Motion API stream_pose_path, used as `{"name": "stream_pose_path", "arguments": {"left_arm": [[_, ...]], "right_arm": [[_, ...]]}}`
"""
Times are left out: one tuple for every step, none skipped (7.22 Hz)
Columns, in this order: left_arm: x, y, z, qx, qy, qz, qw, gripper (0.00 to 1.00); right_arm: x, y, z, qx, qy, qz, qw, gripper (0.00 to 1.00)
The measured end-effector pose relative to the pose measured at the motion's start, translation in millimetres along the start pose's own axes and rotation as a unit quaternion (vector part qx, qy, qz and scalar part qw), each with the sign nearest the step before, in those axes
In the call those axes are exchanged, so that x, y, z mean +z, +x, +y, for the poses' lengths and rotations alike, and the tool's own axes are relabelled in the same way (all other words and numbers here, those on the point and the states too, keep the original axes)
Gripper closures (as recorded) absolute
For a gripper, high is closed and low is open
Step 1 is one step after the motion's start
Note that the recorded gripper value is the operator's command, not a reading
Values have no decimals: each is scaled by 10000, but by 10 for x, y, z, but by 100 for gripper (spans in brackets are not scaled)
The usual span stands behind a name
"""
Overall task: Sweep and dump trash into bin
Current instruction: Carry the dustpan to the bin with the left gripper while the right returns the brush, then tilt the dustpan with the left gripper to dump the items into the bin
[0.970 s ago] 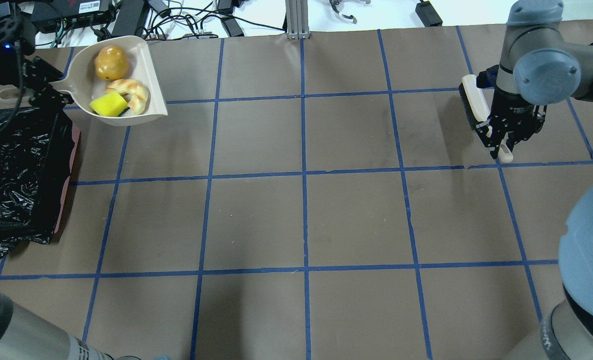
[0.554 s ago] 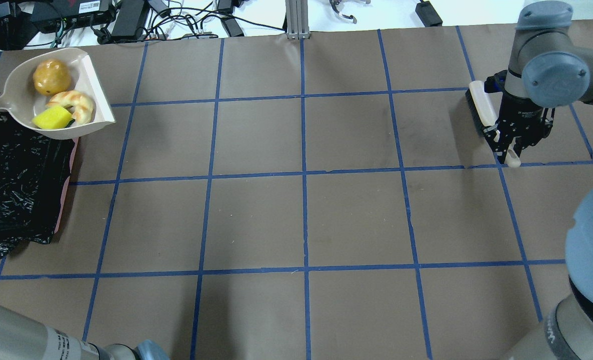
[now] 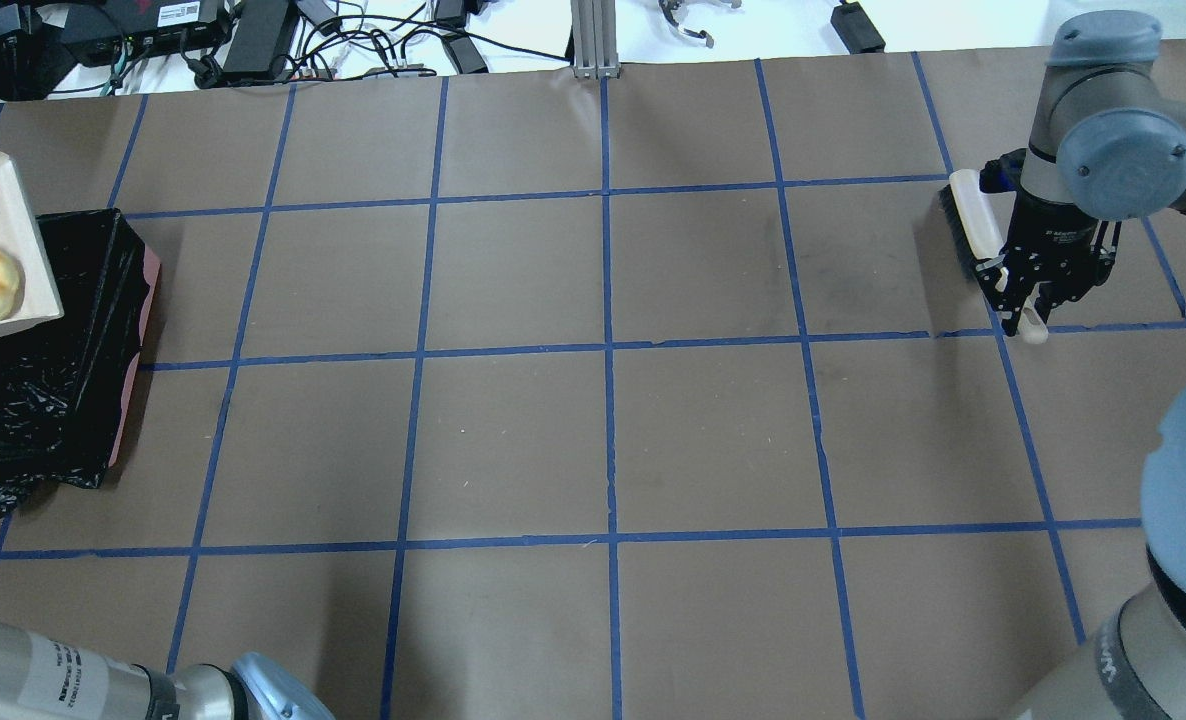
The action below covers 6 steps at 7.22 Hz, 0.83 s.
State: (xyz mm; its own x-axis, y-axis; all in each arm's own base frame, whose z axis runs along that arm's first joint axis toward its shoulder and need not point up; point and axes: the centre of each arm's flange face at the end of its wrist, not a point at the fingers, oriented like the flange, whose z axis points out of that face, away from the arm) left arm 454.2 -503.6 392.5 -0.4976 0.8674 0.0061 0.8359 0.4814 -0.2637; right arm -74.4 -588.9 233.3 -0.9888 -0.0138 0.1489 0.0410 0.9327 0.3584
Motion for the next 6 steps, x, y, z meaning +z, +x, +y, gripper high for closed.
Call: {"name": "stream_pose_path", "arguments": {"left_arm": [[-9,3,186,136,-234,33,9996,97],[-16,-6,301,326,-469,46,9984,99],[-23,-31,369,591,-722,34,9956,99],[-13,-64,399,828,-925,28,9923,99],[13,-102,350,1074,-1094,65,9882,99],[53,-163,220,1450,-1277,96,9811,99]], "right_arm": [[-34,-7,24,-10,33,-4,10000,100],[-73,-22,82,-29,65,-7,10000,100],[-54,-49,148,-41,55,-14,10000,100],[-18,-71,188,-51,59,-11,10000,100],[9,-80,192,-64,88,1,9999,100],[21,-82,186,-77,119,12,9999,100]]}}
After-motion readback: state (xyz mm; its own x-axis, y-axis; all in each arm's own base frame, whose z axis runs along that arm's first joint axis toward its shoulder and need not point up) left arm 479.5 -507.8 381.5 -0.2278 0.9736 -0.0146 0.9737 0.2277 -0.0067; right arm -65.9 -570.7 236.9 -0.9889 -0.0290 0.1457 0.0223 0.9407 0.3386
